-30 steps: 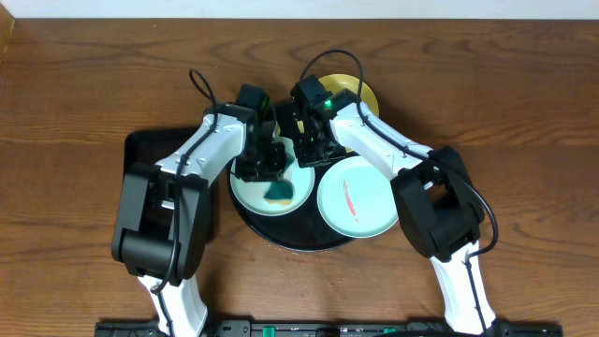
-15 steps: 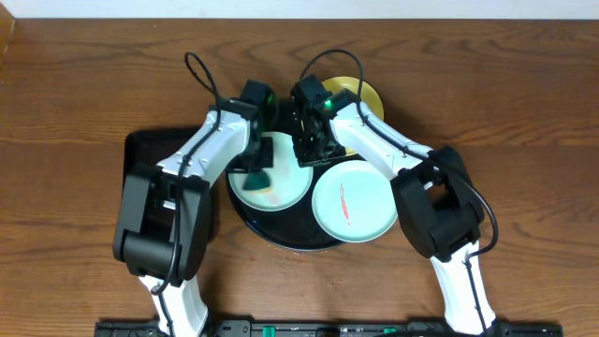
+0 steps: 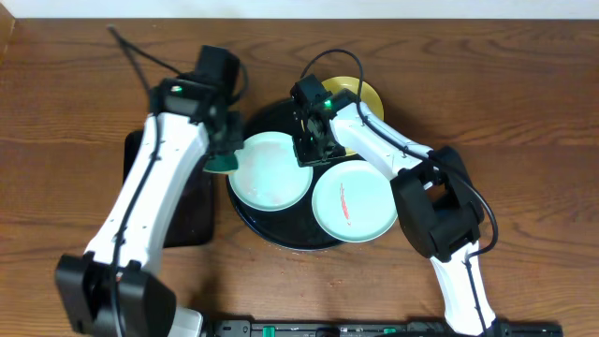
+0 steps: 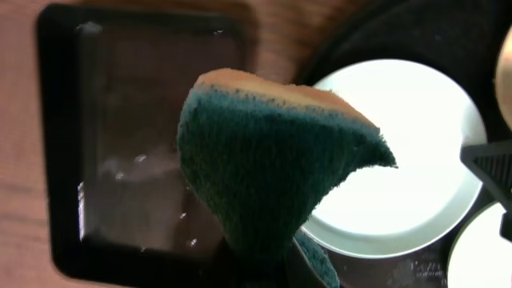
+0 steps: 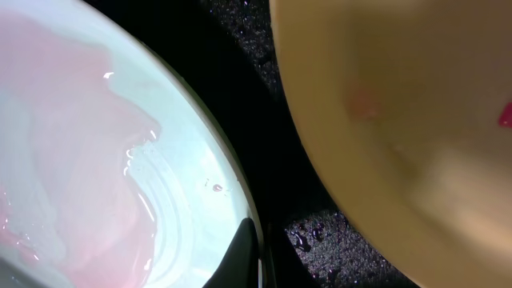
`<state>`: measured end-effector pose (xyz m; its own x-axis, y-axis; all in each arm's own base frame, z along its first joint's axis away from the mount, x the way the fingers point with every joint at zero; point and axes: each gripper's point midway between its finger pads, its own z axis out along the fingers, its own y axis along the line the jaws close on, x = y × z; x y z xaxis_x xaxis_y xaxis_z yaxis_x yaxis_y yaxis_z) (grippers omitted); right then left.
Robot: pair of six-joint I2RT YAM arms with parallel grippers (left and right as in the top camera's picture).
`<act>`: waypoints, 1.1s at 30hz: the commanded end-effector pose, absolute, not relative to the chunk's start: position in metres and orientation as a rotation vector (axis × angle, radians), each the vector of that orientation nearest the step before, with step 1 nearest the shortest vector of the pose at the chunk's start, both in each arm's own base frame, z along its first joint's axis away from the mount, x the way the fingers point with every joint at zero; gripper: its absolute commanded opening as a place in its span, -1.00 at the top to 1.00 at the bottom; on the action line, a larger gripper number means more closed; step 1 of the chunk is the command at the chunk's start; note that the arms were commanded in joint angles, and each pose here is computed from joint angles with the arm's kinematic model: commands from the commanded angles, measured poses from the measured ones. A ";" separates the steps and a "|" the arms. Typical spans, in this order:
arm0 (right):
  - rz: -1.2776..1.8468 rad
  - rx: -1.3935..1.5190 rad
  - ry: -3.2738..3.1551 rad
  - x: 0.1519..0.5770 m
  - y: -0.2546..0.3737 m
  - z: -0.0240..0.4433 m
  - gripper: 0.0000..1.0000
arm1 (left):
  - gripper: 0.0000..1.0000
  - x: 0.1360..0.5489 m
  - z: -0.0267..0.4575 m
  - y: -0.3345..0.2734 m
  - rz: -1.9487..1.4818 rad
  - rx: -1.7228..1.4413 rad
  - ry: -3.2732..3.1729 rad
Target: Clean dirty plates on tray and stack at the side
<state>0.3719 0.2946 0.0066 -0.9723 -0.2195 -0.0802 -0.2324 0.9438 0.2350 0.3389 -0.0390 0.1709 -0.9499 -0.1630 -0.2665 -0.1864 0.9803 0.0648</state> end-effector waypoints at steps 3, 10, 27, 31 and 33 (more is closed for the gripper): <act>0.317 -0.363 3.054 0.367 0.300 -0.012 0.98 | 0.85 0.335 0.184 0.003 0.112 -0.439 2.836; 0.392 -0.427 3.030 0.367 0.302 0.006 0.98 | 0.86 0.332 0.182 0.027 -0.038 -0.521 2.856; -0.288 -0.539 2.455 0.404 0.280 0.139 0.98 | 0.85 0.327 0.175 0.067 -0.133 -0.708 2.823; -0.436 -0.502 2.311 0.401 0.277 0.175 0.98 | 0.85 0.327 0.175 0.067 -0.133 -0.708 2.822; -0.500 -0.480 2.242 0.398 0.275 0.192 0.98 | 0.85 0.327 0.175 0.067 -0.133 -0.708 2.822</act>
<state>0.3925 0.2932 0.1345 -0.7184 -0.4783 -0.5051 -0.3319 0.8738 -0.3554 0.3267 0.0683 0.1750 -0.8494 -0.4893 -0.1976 -0.4711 0.8719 -0.1338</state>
